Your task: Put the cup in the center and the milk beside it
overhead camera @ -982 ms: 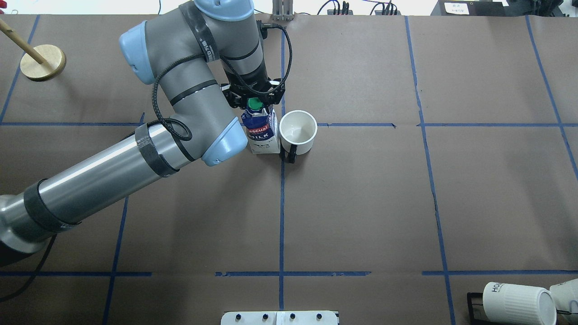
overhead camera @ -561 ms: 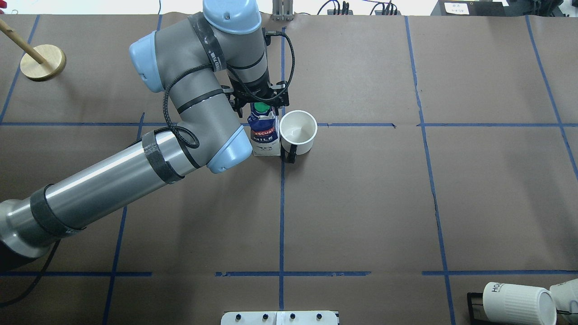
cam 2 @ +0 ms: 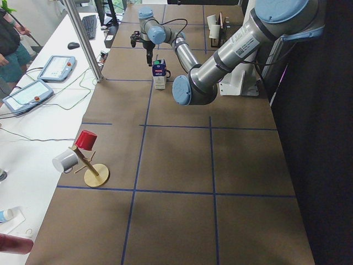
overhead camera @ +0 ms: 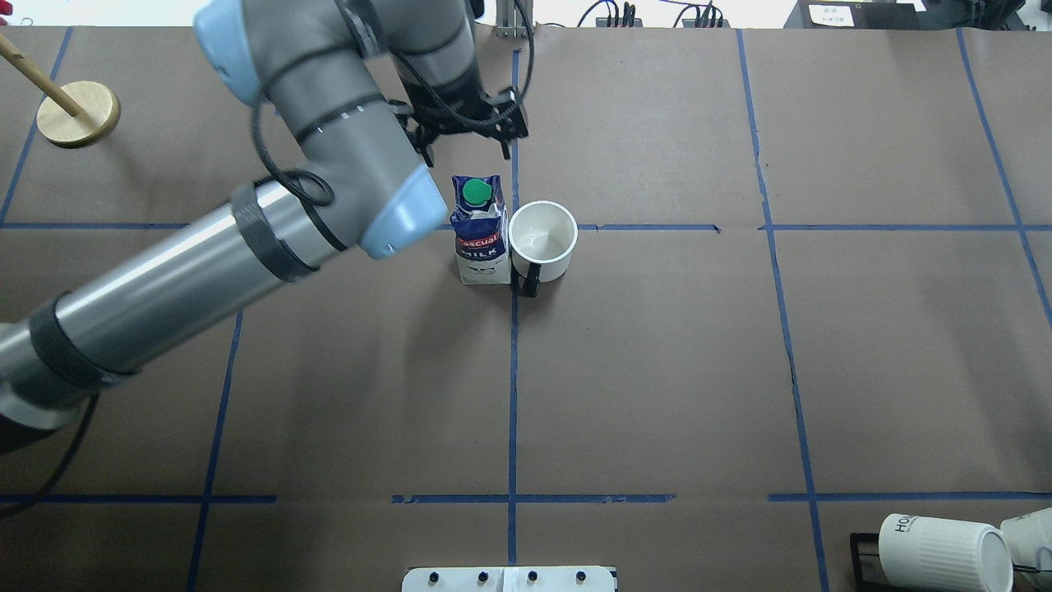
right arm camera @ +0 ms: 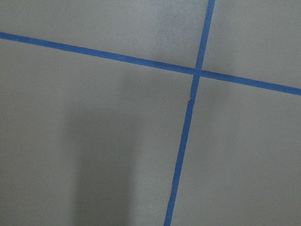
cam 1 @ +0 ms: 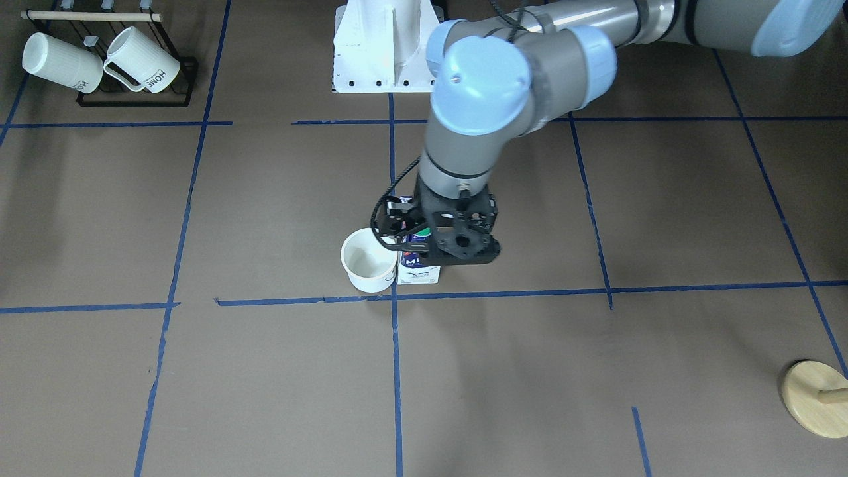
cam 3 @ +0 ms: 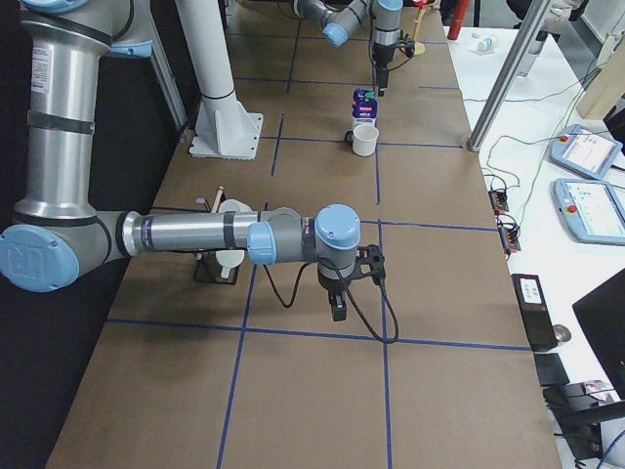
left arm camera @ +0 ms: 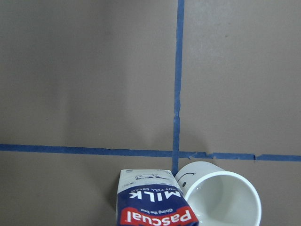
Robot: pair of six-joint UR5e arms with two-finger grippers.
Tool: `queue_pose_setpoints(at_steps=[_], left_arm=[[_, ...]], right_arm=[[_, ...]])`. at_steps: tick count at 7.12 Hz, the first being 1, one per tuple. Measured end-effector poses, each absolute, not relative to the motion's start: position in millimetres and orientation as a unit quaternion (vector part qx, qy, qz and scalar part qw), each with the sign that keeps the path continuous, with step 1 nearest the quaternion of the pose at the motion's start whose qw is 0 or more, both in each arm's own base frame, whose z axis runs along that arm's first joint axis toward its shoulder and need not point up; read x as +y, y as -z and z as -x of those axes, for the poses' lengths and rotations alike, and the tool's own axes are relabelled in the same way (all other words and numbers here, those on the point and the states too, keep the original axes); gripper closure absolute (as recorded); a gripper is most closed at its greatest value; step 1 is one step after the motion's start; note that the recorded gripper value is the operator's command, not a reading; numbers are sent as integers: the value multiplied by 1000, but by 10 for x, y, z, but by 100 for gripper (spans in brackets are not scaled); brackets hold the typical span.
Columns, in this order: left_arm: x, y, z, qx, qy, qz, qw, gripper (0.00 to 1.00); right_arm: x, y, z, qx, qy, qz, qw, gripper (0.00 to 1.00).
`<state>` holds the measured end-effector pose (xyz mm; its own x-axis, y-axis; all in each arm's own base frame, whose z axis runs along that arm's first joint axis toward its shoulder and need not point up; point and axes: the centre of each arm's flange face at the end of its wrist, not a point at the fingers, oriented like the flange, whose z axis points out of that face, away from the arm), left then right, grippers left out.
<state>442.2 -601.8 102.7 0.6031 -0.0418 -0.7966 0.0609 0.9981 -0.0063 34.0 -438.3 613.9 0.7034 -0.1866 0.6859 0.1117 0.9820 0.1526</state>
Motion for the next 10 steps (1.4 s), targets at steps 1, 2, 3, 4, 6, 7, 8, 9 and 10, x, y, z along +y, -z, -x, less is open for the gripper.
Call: queue_pose_setpoints(at_steps=[1,2,3,4,6,7,8,9,10], left_arm=[[-6102,-1305,-3980,440,12,-17,898,0],[-6136,-1689,-3510,431,-6,-31,902,0],[-6145,-2150,-2960,420,-24,-48,906,0],[-6084,-2672,-2383,409,-48,-64,909,0],[-5790,-3914,-1236,394,-99,-69,911,0],[-5546,-4548,-723,394,-112,-58,910,0],[-5212,-5125,-287,394,-102,-40,913,0],[-4901,-5564,-60,394,-85,-13,915,0],[-4716,-5868,86,392,-72,4,917,0]], right_arm=[[-4379,-6170,-342,-375,80,-47,922,0],[-4376,-6201,-344,-375,79,-44,923,0],[-4374,-6215,-347,-375,79,-44,923,0],[-4374,-6219,-349,-375,78,-43,923,0],[-4369,-6229,-349,-375,77,-42,923,0],[-4368,-6231,-349,-376,77,-42,923,0],[-4366,-6233,-348,-376,77,-41,922,0],[-4363,-6236,-348,-376,77,-41,922,0],[-4357,-6241,-348,-376,76,-40,922,0]])
